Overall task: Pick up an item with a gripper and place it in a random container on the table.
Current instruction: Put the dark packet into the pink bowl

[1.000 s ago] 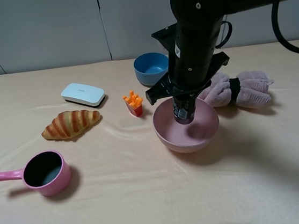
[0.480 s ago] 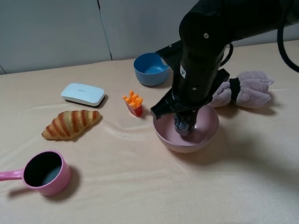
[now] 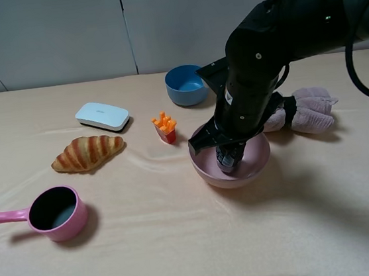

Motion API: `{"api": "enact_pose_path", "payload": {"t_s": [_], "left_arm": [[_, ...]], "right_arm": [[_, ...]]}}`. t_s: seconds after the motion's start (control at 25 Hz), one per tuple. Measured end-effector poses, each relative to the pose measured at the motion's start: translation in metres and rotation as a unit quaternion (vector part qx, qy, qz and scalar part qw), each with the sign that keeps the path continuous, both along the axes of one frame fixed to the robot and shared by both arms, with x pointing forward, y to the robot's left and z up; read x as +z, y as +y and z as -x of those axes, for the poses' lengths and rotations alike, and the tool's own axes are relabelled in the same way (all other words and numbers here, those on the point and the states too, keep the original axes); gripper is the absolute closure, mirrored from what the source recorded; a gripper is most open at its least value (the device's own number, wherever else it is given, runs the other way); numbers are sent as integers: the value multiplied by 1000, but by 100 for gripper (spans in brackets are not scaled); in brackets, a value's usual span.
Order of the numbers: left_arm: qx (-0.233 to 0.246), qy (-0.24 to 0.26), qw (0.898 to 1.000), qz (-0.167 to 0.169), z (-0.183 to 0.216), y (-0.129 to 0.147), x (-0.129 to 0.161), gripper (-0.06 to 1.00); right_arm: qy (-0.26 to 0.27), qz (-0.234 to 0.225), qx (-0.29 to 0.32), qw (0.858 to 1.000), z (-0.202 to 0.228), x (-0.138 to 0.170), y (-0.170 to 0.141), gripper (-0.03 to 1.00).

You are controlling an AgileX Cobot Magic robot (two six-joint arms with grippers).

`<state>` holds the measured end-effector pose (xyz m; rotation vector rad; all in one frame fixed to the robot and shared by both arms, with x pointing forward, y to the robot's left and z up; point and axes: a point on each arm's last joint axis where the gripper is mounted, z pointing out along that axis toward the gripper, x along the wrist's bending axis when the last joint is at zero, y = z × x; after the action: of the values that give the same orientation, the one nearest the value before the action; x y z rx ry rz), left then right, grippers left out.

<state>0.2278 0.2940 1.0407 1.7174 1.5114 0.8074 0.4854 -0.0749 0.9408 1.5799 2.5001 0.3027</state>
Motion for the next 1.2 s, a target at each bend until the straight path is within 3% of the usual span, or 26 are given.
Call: {"api": "enact_pose_path", "payload": {"t_s": [0.16,0.36,0.44,0.92,1.2], "left_arm": [[0,0,1000,0,0,0,0,-5],[0,0,1000,0,0,0,0,-5],[0,0,1000,0,0,0,0,-5],[0,0,1000,0,0,0,0,-5],[0,0,1000,0,0,0,0,-5]], "right_arm": [[0,0,0,1000,0,0,0,73],[-1,-2,0,1000,0,0,0,39],[-2,-1,1,1000,0,0,0,31],[-1,0,0,1000,0,1,0,27],[-23,-18,-3,1000,6,32,-7,27]]}}
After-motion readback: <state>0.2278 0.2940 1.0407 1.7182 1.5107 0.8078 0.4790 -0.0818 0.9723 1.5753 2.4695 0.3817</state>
